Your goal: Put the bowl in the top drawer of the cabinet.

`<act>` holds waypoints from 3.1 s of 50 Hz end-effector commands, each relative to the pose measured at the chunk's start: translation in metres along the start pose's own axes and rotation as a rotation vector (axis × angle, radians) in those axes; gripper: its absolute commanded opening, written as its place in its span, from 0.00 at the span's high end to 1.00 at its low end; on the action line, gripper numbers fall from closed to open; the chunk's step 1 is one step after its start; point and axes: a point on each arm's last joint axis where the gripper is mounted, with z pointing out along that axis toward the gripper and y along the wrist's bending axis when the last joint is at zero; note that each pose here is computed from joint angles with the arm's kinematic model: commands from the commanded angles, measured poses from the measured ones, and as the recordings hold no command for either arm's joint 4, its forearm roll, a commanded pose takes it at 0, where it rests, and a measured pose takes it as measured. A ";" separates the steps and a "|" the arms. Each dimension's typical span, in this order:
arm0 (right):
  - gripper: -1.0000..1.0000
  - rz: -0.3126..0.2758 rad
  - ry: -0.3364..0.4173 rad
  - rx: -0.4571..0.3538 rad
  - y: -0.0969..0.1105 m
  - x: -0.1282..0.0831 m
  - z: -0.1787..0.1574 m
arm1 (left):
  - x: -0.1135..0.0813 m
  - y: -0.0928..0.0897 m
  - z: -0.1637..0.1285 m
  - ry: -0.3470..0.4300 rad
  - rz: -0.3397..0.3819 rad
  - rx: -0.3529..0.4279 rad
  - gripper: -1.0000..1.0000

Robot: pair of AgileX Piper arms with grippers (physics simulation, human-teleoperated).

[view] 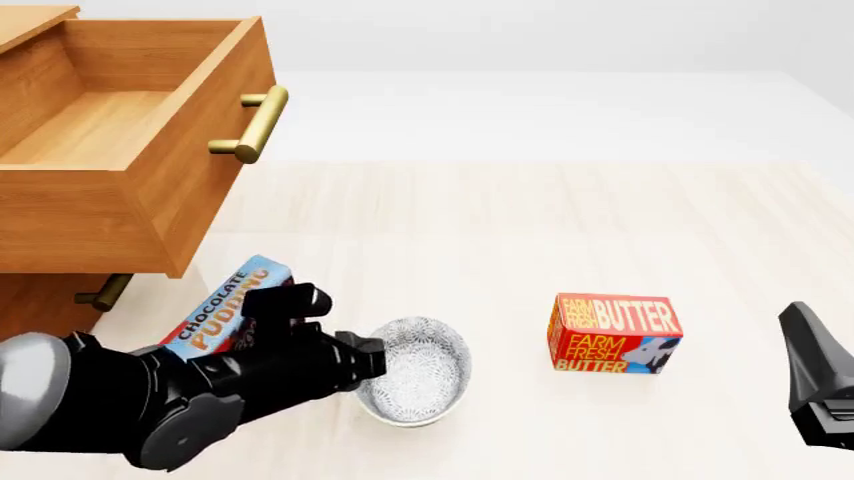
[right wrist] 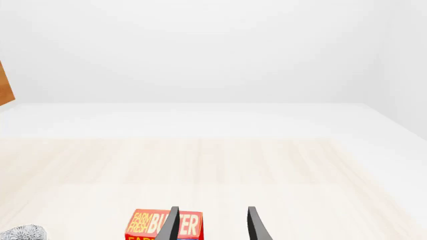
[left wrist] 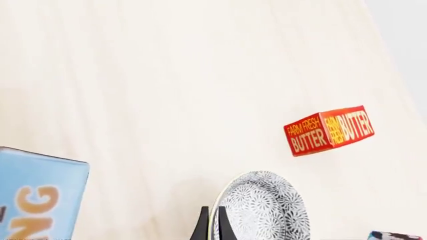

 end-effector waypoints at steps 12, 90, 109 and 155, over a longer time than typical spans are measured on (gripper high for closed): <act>0.00 0.000 0.000 0.000 0.000 0.000 0.000 | -0.013 -0.014 -0.021 -0.048 0.073 0.046 1.00; 0.00 0.000 0.000 0.000 0.000 0.000 0.000 | -0.054 -0.058 -0.140 -0.297 0.338 0.239 1.00; 0.00 0.000 0.000 0.000 0.000 0.000 0.000 | -0.067 -0.066 -0.170 -0.379 0.381 0.271 1.00; 0.00 0.000 0.000 0.000 0.000 0.000 0.000 | -0.130 -0.071 -0.226 -0.575 0.537 0.080 1.00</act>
